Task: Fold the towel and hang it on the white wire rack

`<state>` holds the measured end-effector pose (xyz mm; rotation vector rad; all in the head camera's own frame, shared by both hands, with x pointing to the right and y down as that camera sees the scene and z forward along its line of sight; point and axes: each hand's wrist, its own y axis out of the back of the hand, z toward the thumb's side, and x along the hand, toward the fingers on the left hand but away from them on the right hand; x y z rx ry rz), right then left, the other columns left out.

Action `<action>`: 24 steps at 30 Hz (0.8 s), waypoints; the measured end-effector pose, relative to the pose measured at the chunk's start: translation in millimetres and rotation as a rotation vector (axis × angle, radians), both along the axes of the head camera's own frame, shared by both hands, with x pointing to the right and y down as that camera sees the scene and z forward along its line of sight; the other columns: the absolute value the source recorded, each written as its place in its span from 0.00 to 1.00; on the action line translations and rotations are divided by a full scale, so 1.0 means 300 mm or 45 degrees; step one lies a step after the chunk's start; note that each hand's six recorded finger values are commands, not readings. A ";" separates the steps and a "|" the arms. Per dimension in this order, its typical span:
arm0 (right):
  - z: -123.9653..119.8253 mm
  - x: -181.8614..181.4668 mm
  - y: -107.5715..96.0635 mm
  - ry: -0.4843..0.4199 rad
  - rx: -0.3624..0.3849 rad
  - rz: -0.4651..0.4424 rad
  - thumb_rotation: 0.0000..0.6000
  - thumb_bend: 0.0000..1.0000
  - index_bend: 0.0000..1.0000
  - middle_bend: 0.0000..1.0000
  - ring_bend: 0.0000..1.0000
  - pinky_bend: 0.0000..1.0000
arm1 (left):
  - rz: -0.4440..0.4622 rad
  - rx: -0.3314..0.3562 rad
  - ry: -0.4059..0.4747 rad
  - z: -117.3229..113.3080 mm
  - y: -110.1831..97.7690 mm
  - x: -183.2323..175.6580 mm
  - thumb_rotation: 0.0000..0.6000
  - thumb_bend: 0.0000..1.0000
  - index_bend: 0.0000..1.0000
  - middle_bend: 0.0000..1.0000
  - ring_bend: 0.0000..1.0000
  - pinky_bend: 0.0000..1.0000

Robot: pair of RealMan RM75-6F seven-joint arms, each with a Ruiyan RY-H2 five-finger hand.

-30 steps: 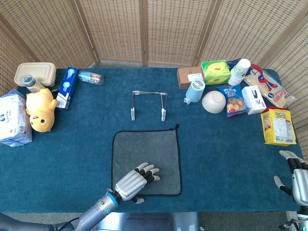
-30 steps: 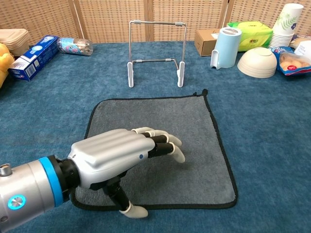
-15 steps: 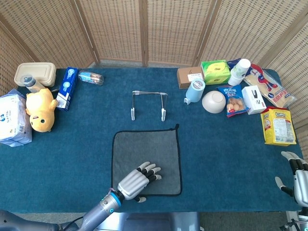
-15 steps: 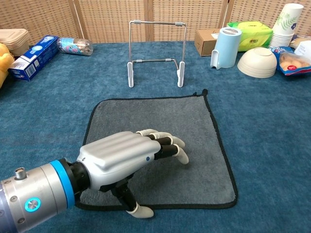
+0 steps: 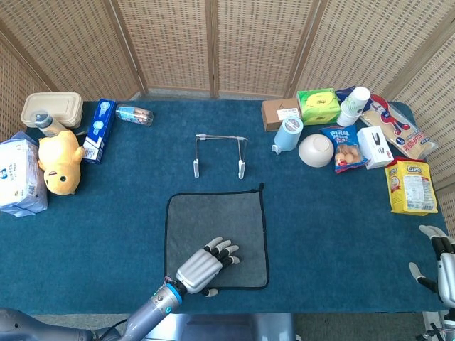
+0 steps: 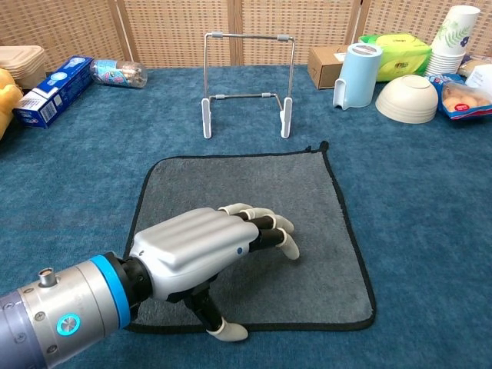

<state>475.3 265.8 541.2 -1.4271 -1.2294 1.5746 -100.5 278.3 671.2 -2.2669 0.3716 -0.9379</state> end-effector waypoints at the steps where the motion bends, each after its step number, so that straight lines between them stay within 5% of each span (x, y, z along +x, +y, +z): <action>1: 0.001 -0.001 0.000 0.000 -0.001 -0.001 1.00 0.22 0.21 0.23 0.27 0.37 | -0.001 0.005 0.000 0.000 -0.001 0.000 1.00 0.23 0.22 0.11 0.05 0.00; 24: -0.004 0.009 0.010 -0.001 0.002 0.011 1.00 0.22 0.22 0.23 0.27 0.37 | -0.029 -0.035 0.043 0.000 0.010 0.026 1.00 0.23 0.23 0.12 0.05 0.00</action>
